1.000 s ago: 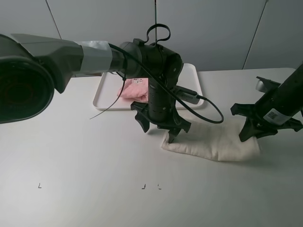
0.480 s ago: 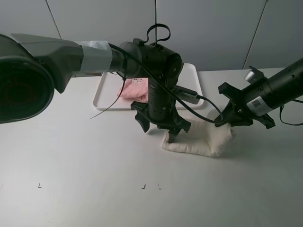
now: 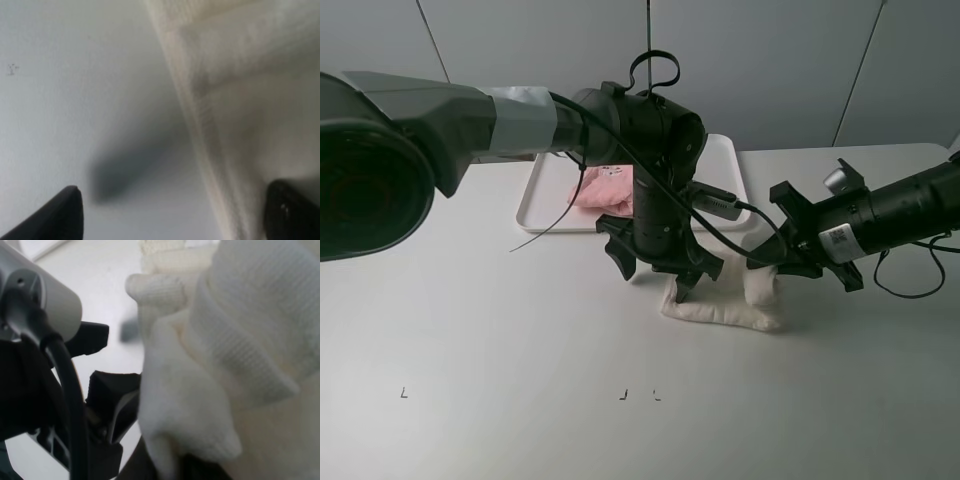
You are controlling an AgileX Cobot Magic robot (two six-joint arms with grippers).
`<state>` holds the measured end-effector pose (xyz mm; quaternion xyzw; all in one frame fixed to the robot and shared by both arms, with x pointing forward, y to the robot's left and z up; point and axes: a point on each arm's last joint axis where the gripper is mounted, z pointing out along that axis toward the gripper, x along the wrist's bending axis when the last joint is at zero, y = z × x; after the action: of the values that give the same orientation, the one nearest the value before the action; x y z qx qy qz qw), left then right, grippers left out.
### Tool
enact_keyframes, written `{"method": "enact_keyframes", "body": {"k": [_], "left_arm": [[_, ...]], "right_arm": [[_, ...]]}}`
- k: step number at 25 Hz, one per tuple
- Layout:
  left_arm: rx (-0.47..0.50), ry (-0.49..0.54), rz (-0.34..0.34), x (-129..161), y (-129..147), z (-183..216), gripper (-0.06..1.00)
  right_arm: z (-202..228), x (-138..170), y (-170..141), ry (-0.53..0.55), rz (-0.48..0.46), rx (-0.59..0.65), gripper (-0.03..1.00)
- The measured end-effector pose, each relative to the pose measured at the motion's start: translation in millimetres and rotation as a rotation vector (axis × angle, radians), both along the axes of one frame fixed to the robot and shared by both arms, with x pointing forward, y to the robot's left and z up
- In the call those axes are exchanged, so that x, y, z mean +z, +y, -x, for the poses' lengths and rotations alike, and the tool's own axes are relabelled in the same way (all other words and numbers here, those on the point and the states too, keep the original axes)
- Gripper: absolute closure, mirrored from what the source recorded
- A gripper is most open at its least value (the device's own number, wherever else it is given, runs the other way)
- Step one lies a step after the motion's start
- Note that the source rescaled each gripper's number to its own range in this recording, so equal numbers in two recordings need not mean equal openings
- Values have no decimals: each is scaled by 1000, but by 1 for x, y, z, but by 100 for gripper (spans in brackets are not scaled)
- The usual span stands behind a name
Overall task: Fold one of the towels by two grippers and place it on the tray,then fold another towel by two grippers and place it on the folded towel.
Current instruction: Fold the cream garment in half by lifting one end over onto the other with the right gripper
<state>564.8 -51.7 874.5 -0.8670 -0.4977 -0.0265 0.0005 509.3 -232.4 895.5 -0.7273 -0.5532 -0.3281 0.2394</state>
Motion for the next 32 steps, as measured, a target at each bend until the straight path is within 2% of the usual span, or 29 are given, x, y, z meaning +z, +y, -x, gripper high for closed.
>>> {"method": "enact_keyframes", "body": {"k": [8, 16, 24, 27, 32], "left_arm": [[-14, -1, 1, 0, 0, 0, 0], [-27, 8, 10, 0, 1, -2, 0], [7, 102, 98, -1, 16, -16, 0], [5, 86, 118, 9, 20, -21, 0], [0, 25, 170, 45, 29, -30, 0]], "right_arm": [[4, -14, 2, -30, -59, -59, 93], [5, -30, 15, -23, -71, -45, 93], [4, -30, 15, -33, -72, -48, 93], [4, -30, 16, -34, -74, -45, 93], [4, -30, 17, -35, -82, -55, 93]]}}
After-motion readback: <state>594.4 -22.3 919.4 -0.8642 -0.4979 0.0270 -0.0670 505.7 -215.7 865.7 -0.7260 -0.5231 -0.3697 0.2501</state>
